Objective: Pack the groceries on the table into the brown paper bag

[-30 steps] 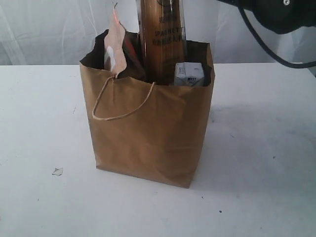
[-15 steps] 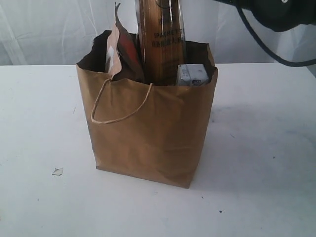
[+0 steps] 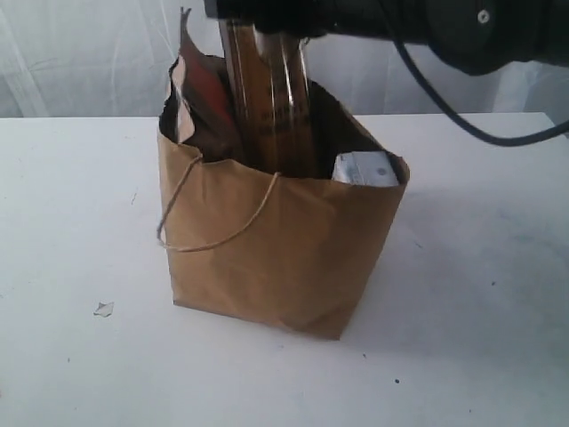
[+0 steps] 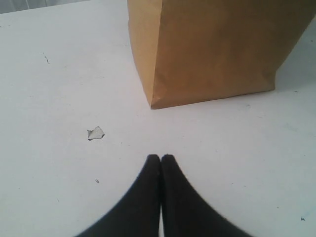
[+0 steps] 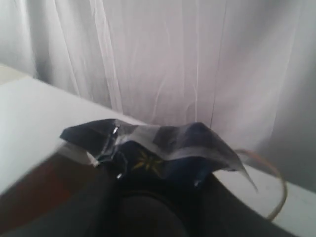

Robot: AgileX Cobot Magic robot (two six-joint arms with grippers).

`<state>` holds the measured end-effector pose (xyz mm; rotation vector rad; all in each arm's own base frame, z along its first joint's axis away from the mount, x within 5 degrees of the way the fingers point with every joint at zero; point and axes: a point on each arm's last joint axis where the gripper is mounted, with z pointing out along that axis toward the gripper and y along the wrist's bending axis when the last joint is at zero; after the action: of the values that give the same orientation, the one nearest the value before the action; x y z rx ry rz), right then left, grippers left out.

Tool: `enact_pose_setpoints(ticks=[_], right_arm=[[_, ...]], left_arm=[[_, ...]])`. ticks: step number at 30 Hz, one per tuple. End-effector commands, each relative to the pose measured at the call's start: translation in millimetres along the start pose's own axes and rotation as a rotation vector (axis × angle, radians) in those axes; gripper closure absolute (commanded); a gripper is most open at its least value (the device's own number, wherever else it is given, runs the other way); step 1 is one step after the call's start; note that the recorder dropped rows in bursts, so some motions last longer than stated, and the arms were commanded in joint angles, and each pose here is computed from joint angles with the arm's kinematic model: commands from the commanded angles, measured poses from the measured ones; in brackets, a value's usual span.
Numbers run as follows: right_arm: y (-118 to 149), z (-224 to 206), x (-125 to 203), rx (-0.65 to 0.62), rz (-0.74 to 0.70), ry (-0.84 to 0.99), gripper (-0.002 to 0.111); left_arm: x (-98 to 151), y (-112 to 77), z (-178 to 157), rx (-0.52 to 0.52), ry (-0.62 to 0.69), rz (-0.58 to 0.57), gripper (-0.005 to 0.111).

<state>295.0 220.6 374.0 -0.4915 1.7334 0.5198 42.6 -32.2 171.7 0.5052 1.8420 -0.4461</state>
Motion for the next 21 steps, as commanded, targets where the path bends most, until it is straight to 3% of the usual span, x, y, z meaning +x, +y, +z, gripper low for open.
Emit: enact_pose_setpoints(ticks=[1, 8, 13, 21], right_arm=[[8.1, -3.2, -2.0, -0.021, 0.018, 0.0, 0.108], [8.7, -3.2, -1.0, -0.021, 0.014, 0.009, 0.108], [8.4, -2.6, 0.9, -0.02, -0.101, 0.025, 0.108], [-7.4, -3.2, 8.8, 0.03, -0.127, 0.125, 0.108]], left_arm=[[1.2, 0.0, 0.2, -0.001, 0.0, -0.015, 0.107], [1.2, 0.0, 0.2, -0.001, 0.0, -0.015, 0.107], [1.2, 0.0, 0.2, -0.001, 0.0, -0.015, 0.107], [1.2, 0.0, 0.2, -0.001, 0.0, -0.015, 0.107]])
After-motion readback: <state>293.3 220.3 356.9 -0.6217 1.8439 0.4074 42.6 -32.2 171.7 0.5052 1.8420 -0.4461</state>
